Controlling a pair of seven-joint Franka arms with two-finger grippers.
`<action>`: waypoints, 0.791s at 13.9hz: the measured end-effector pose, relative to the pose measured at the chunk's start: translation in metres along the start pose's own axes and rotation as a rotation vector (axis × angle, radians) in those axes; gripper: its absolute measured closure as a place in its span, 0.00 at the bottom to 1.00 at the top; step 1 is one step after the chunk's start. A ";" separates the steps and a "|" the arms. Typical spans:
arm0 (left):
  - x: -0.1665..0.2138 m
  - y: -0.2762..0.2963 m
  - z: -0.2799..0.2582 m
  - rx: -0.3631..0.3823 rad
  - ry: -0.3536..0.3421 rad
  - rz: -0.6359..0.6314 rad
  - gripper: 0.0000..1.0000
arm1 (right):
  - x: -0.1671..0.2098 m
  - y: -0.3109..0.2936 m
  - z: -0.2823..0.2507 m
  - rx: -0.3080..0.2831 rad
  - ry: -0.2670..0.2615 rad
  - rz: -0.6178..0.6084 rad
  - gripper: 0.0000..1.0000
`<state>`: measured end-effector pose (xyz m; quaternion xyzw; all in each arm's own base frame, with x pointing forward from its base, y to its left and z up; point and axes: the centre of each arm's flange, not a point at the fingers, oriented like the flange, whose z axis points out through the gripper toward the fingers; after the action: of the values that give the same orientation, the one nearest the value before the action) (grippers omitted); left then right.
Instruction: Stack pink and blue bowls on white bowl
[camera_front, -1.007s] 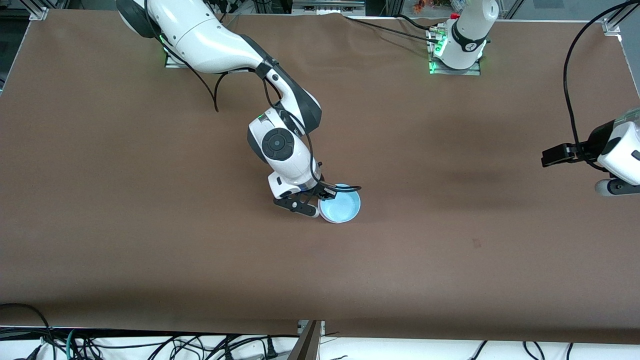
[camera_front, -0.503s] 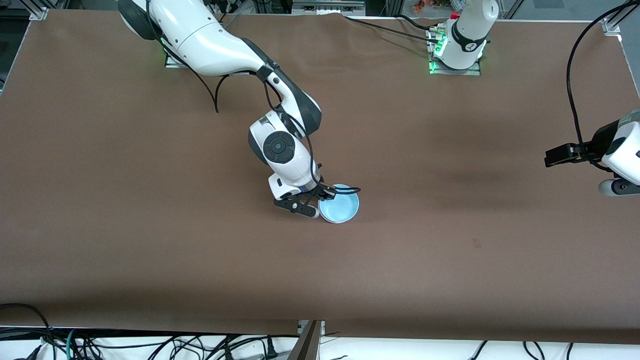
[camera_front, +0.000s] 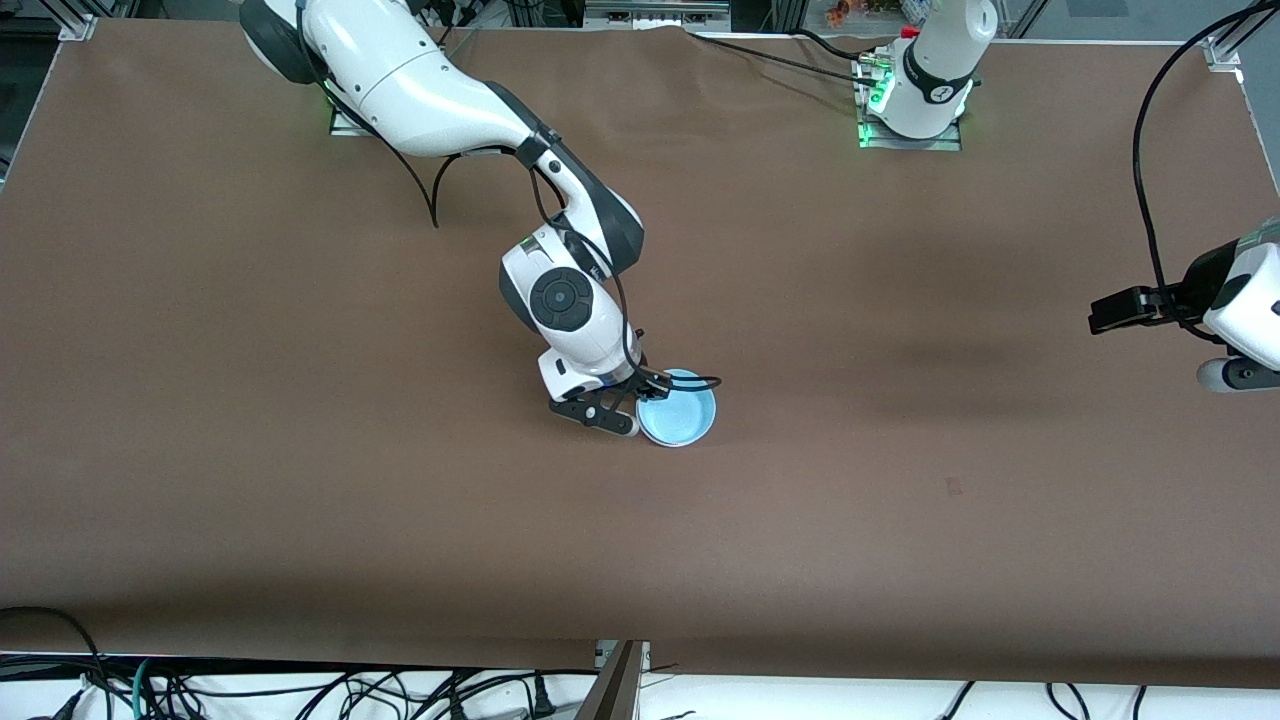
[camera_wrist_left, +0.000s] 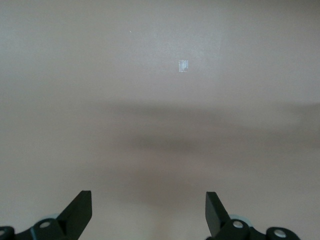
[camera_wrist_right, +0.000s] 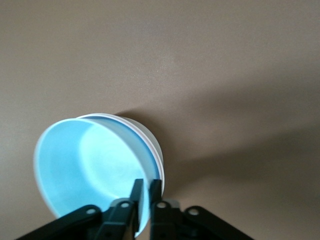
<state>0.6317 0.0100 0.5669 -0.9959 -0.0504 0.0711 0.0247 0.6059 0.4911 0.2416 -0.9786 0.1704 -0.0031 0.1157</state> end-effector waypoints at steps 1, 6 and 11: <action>0.000 0.000 0.000 0.000 0.000 0.000 0.00 | 0.002 0.000 -0.002 0.002 0.002 0.001 0.70; 0.000 0.001 0.000 0.000 0.000 0.001 0.00 | 0.024 -0.001 -0.049 0.015 0.033 0.017 0.20; 0.000 0.002 0.000 -0.001 0.001 0.003 0.00 | 0.101 0.076 -0.203 -0.108 0.054 -0.062 0.00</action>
<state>0.6318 0.0083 0.5673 -0.9960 -0.0488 0.0707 0.0241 0.6669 0.3422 0.4180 -0.9878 0.1429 -0.0241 0.0578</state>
